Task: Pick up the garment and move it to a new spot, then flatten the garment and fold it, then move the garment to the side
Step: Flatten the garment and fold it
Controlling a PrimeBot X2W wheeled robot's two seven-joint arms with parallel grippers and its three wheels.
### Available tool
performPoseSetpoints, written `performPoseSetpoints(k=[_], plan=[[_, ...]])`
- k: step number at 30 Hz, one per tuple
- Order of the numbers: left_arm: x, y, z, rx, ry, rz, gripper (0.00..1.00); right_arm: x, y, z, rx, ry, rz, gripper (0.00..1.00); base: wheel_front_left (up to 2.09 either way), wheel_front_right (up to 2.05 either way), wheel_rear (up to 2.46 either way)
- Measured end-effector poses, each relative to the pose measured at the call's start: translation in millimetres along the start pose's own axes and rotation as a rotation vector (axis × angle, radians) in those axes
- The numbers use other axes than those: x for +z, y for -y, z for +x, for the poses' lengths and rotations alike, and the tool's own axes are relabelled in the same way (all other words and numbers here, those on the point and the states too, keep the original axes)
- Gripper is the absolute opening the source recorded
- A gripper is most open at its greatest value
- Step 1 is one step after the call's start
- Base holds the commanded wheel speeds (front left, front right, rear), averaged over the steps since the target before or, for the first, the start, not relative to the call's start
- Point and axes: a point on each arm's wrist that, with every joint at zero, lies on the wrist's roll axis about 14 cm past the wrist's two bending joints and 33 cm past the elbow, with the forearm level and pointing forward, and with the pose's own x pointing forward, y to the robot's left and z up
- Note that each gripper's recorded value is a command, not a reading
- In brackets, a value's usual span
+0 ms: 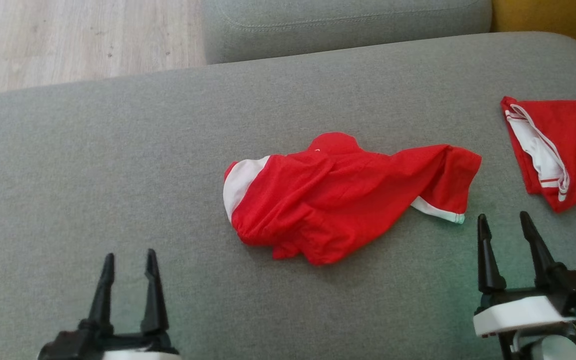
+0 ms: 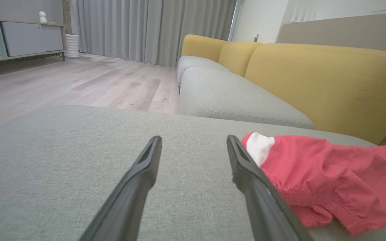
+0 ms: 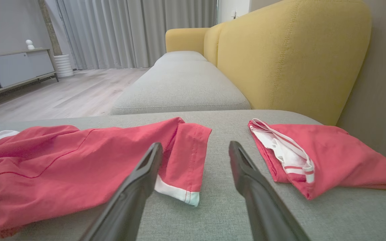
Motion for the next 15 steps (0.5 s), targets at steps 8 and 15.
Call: performPoseSetpoints(k=[8, 15], plan=[[-19.9, 78.1, 6.4, -0.269, -0.061, -0.028, 1.0, -1.5, -0.5, -4.3, -0.002, -0.004, 0.007, 1.0, 0.0, 0.0, 0.0], [-44.4, 148.0, 40.5, -0.513, -0.153, 0.054, 1.0, -7.5, 5.6, -9.0, -0.027, -0.024, 0.018, 1.0, 0.0, 0.0, 0.0]])
